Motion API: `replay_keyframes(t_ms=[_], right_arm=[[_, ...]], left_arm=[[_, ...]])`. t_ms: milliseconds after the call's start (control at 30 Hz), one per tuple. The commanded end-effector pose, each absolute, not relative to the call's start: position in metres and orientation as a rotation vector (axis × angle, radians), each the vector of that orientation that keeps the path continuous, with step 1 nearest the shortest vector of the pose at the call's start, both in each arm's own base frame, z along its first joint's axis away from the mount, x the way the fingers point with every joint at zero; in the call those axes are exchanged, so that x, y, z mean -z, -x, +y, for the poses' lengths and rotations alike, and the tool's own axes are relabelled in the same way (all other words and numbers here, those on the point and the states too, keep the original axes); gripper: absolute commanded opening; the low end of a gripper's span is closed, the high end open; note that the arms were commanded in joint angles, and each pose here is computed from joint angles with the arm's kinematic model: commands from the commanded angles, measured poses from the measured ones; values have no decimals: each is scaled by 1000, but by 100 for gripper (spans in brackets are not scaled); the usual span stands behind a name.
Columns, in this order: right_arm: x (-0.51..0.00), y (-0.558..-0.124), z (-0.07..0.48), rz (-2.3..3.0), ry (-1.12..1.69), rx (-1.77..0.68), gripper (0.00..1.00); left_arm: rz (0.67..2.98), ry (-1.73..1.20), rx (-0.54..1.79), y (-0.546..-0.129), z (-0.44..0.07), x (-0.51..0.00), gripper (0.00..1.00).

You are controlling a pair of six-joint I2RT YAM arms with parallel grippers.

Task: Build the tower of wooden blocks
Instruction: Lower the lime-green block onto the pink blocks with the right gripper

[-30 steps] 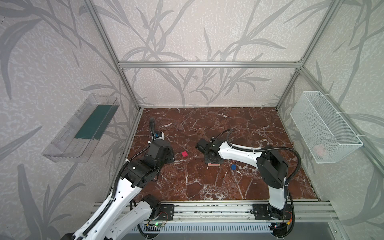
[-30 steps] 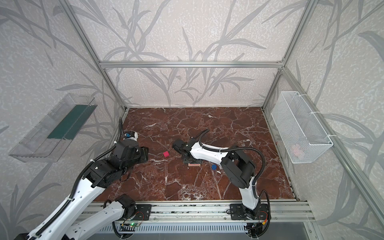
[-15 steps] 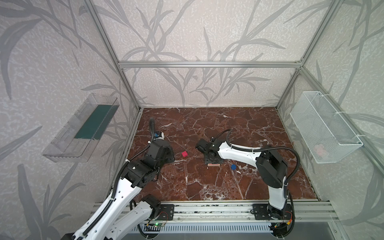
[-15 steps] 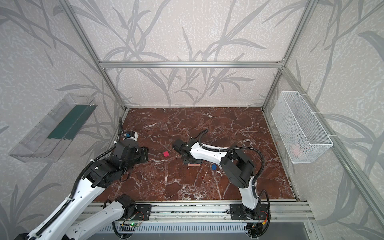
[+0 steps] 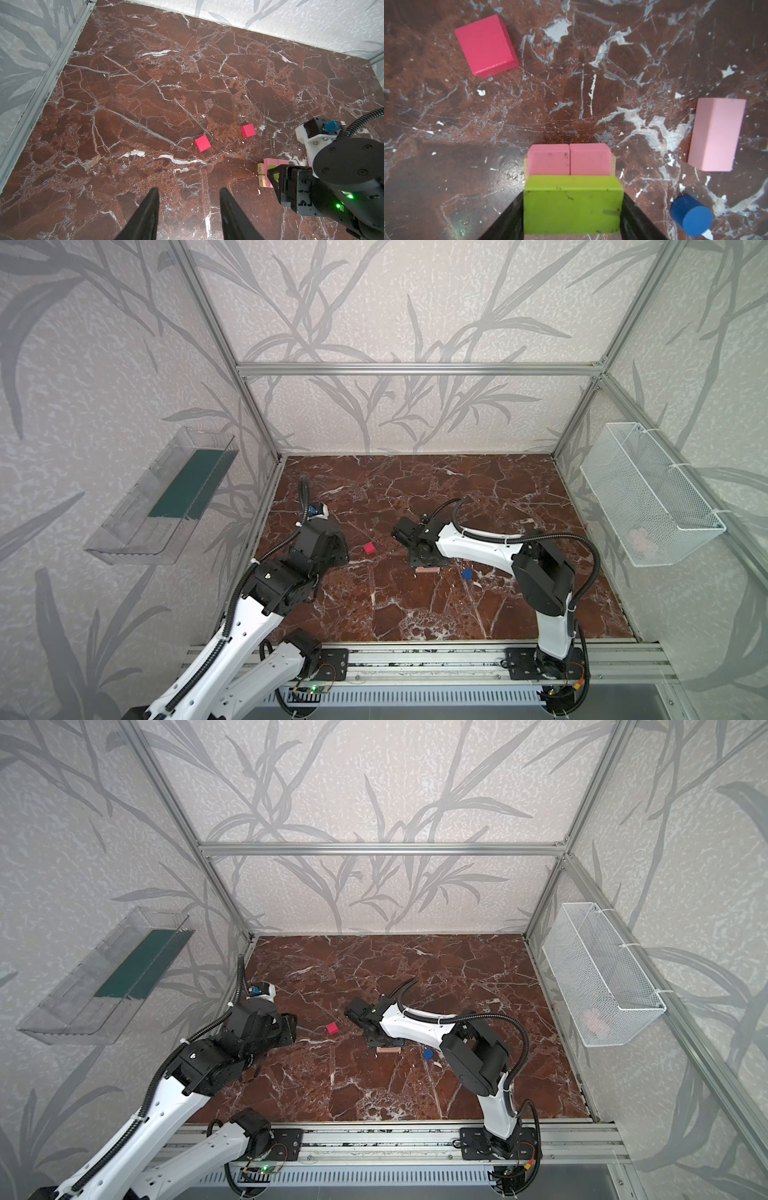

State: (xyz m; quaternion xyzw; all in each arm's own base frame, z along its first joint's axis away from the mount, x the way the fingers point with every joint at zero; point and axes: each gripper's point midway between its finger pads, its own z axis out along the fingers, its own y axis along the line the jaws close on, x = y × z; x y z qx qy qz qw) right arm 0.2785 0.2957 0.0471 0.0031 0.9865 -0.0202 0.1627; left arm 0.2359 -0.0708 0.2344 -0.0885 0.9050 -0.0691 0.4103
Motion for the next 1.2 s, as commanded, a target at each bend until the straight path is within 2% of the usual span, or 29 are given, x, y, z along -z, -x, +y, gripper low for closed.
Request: replay_keyframes(t_ms=[0,867,1167], right_arm=[[-47,-283,294,2811,-6,79,68],[-48,-284,297,2818,34,72,68],[-50,-284,298,2816,32,61,73]], left_arm=[[2285,225,157,-236,-68,-230,46],[2289,223,160,-237,-69,-229,46],[2288,226,163,-237,-69,-229,46]])
